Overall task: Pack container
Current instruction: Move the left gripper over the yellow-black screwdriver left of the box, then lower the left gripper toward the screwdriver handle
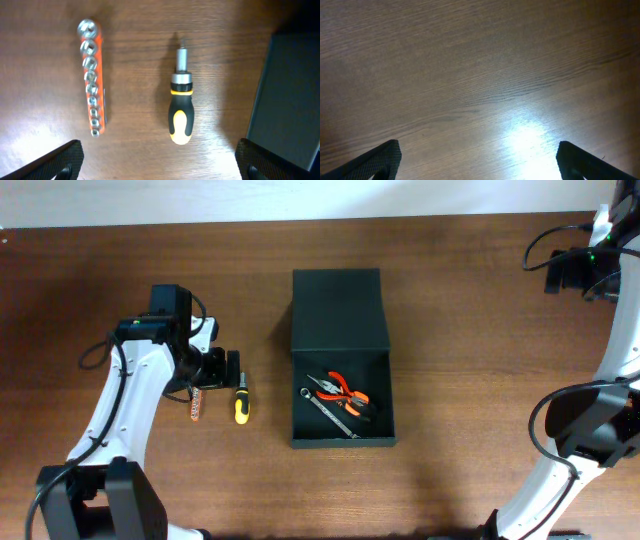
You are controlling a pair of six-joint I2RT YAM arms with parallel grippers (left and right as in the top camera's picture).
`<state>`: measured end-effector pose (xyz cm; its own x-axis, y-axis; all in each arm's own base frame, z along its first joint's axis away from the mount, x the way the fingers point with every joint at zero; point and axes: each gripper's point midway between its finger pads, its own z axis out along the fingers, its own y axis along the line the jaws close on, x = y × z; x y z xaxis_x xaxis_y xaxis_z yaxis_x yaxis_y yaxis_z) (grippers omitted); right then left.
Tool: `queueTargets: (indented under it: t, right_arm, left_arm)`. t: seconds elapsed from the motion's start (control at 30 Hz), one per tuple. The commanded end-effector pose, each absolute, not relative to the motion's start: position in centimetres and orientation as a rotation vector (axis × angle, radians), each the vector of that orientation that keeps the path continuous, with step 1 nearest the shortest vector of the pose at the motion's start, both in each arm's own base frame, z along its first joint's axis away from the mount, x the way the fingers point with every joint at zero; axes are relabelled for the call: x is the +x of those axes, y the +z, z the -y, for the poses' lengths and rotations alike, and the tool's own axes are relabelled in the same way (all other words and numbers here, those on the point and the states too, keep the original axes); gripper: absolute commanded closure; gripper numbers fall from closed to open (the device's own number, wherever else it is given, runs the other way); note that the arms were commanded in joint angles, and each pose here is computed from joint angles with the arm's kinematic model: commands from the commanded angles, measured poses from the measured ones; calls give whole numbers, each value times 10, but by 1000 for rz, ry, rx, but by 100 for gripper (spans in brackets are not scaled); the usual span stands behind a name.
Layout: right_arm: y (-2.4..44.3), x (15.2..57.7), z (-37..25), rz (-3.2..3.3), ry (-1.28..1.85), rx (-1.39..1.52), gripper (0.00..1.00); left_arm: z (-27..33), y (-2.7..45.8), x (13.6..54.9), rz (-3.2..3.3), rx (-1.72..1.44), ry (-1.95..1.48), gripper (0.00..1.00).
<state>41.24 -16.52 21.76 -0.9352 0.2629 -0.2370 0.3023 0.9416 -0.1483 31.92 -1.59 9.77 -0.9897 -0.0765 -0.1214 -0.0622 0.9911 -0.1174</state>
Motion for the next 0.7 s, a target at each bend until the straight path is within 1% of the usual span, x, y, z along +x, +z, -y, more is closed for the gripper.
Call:
queueTargets:
  t: [0.0,0.1,0.17,0.23,0.27,0.33,0.43,0.67]
  right_arm:
    - [216,413,166,-2880,-265,445,1]
    - [216,413,166,-2880,-265,445,1]
    - [216,413,166,-2880,-265,445,1]
    - [216,413,166,-2880,-265,444,1]
    - [216,413,166,-2880,-265,445,1]
    - [216,413,166,-2880,-265,445,1]
    - [216,413,166,-2880,-265,444,1]
    - [216,413,166,-2880,-265,445,1]
  left_arm:
    - [23,103,322,-2988,-384,-204,1]
    - [48,105,323,-2990,-327,-335,1]
    - [54,106,325,-2982,-301,-346,1]
    - [58,106,326,-2976,-208,-343,1]
    - [59,106,326,-2978,-150,-324,1]
    - [56,104,322,-2997,-133,-239,1]
    - [48,101,316,-3017,-208,-88,1]
    - [44,87,312,-3066,-191,10,1]
